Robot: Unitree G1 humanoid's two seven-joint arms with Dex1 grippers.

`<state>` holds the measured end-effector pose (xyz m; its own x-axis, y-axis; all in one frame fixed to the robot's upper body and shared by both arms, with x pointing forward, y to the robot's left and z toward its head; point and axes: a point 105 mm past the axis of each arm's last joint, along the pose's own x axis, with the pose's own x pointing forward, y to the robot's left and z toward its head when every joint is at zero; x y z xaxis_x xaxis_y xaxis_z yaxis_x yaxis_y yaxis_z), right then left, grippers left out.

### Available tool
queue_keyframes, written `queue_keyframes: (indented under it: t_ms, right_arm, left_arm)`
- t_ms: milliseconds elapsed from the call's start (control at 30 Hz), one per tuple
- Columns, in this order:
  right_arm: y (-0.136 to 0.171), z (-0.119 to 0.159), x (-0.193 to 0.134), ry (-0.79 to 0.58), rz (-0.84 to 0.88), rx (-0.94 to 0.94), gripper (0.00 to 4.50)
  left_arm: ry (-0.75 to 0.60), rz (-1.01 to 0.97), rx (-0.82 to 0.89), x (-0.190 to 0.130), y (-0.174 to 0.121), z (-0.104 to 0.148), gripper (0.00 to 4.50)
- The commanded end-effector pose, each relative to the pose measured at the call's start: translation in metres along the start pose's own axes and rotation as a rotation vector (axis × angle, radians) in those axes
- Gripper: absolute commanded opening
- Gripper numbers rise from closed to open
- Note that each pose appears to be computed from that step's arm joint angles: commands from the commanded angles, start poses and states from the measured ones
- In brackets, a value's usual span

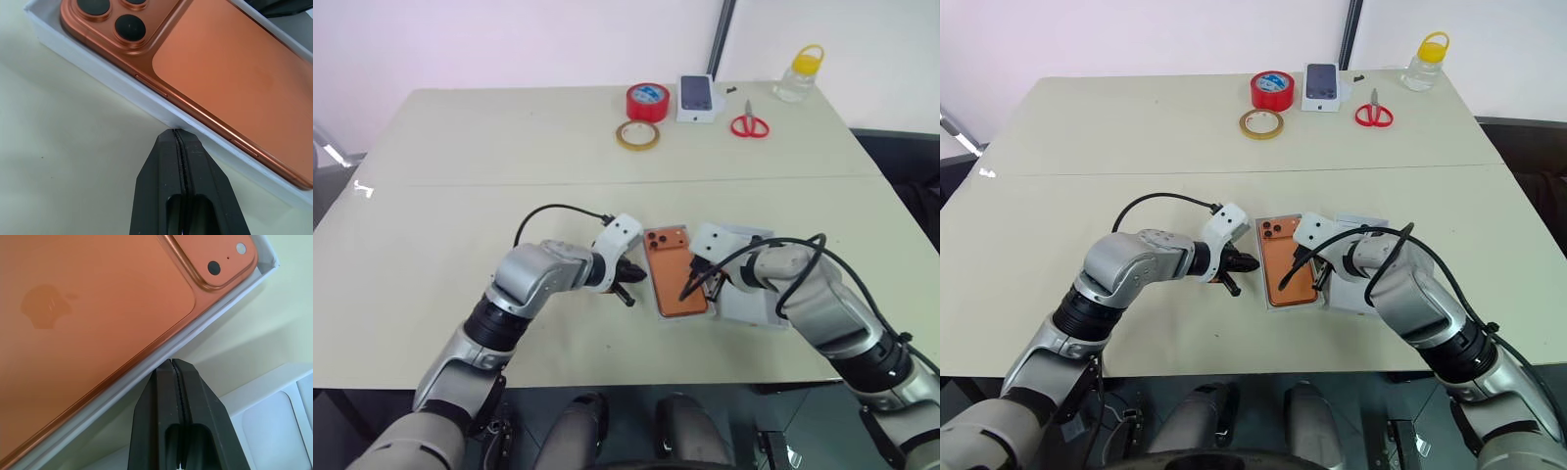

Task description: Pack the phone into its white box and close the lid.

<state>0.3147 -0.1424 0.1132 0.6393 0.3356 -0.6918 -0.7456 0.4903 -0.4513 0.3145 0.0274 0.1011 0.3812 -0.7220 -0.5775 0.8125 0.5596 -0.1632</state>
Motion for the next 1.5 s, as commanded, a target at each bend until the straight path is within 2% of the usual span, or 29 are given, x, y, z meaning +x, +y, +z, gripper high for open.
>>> queue_keyframes:
  t_ms: [33, 200, 233, 300, 500, 600, 700, 867, 1033, 1300, 1333, 1367, 1500]
  right_arm:
    - [-0.001, 0.015, -0.006, -0.066, 0.004, -0.064, 0.00]
    - [-0.016, 0.014, -0.011, -0.072, -0.028, -0.056, 0.00]
    - [-0.020, 0.015, -0.014, -0.081, -0.031, -0.049, 0.25]
    - [-0.026, 0.018, -0.020, -0.098, -0.035, -0.040, 0.90]
    - [-0.057, 0.022, -0.048, -0.127, -0.104, -0.003, 3.85]
    - [-0.060, 0.012, -0.054, -0.113, -0.073, 0.189, 3.85]
    - [-0.055, 0.001, -0.053, -0.071, -0.035, 0.378, 3.85]
    - [-0.043, -0.005, -0.044, -0.030, 0.014, 0.614, 3.85]
    - [-0.030, -0.009, -0.026, -0.023, 0.014, 0.683, 3.85]
    - [-0.016, -0.017, -0.011, 0.010, -0.060, 0.745, 3.85]
    - [-0.014, -0.017, -0.010, 0.010, -0.063, 0.748, 3.30]
    - [-0.013, -0.017, -0.010, 0.010, -0.065, 0.750, 3.02]
    - [-0.018, -0.012, -0.012, -0.001, -0.071, 0.769, 1.13]
  left_arm:
    - [-0.035, -0.034, 0.009, 0.000, -0.007, 0.006, 0.04]
    - [-0.042, -0.014, -0.011, -0.006, -0.001, 0.003, 0.04]
    - [-0.043, -0.013, -0.015, -0.008, 0.000, 0.002, 0.01]
    - [-0.046, -0.002, -0.023, -0.013, 0.004, -0.001, 0.00]
    - [-0.120, 0.052, -0.030, -0.038, 0.025, -0.010, 0.00]
    - [-0.257, 0.090, 0.028, -0.059, 0.039, -0.004, 0.00]
    - [-0.360, 0.075, 0.160, -0.078, 0.038, 0.003, 0.00]
    - [-0.374, -0.017, 0.387, -0.091, 0.024, -0.004, 0.00]
    - [-0.343, -0.113, 0.522, -0.095, 0.011, -0.016, 0.00]
    - [-0.346, -0.131, 0.511, -0.088, 0.007, -0.020, 0.00]
    - [-0.354, -0.135, 0.507, -0.088, 0.005, -0.019, 0.00]
    - [-0.360, -0.137, 0.504, -0.087, 0.004, -0.018, 0.00]
    - [-0.370, -0.145, 0.487, -0.086, 0.000, -0.019, 0.00]
